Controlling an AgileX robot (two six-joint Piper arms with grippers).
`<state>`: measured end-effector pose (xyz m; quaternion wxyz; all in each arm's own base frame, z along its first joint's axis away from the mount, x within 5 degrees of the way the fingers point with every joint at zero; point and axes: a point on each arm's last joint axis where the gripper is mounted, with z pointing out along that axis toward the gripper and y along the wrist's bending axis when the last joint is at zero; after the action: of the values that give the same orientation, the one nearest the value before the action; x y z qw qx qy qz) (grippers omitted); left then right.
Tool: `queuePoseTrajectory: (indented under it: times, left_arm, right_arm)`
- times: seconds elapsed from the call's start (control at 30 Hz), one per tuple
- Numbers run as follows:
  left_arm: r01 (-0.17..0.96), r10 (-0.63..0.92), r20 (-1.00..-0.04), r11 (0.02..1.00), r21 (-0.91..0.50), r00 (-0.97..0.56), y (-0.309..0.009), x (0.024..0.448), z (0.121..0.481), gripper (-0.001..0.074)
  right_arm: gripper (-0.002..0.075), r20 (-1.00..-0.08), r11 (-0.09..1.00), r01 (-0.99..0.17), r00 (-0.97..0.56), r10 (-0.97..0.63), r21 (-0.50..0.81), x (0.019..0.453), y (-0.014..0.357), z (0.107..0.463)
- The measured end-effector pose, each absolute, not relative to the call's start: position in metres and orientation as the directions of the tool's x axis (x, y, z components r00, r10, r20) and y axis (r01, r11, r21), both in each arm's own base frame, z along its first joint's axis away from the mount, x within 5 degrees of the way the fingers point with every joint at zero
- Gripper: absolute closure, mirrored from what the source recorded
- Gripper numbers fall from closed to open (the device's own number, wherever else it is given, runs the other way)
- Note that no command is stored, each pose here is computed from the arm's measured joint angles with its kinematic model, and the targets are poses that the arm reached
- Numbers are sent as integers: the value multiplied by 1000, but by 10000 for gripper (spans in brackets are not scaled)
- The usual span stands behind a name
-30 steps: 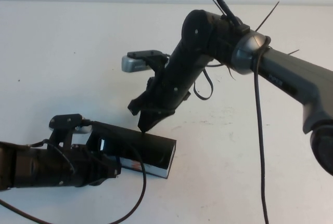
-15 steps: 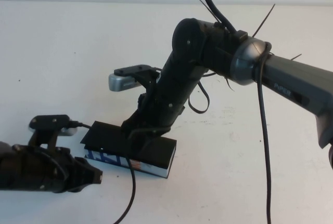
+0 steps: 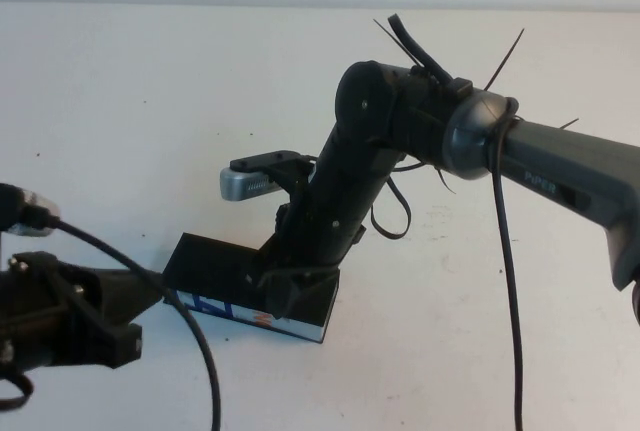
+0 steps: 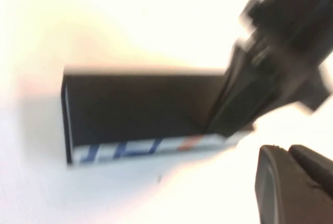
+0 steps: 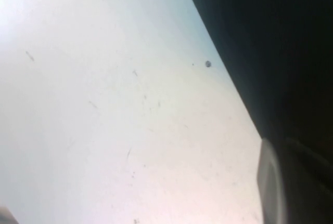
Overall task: Return glasses to glasses case
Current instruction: Close the glasses case
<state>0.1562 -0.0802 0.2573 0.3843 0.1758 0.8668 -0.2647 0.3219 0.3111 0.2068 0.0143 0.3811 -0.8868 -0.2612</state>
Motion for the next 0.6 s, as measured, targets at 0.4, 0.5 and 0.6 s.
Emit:
queuePoseTrajectory:
  times: [0.4, 0.5, 0.6]
  left_arm:
    - [472, 15, -985, 879, -68, -170, -50, 104, 320, 738]
    - [453, 10, -998, 892, -16, -55, -43, 87, 330, 738]
    - [423, 5, -998, 906, 30, 61, -35, 69, 338, 738]
  right_arm:
    - [737, -273, 565, -697, -704, -656, 440, 301, 297, 267]
    - [737, -294, 590, -707, -702, -648, 390, 275, 286, 291]
    - [737, -346, 610, -715, -699, -626, 342, 242, 273, 315]
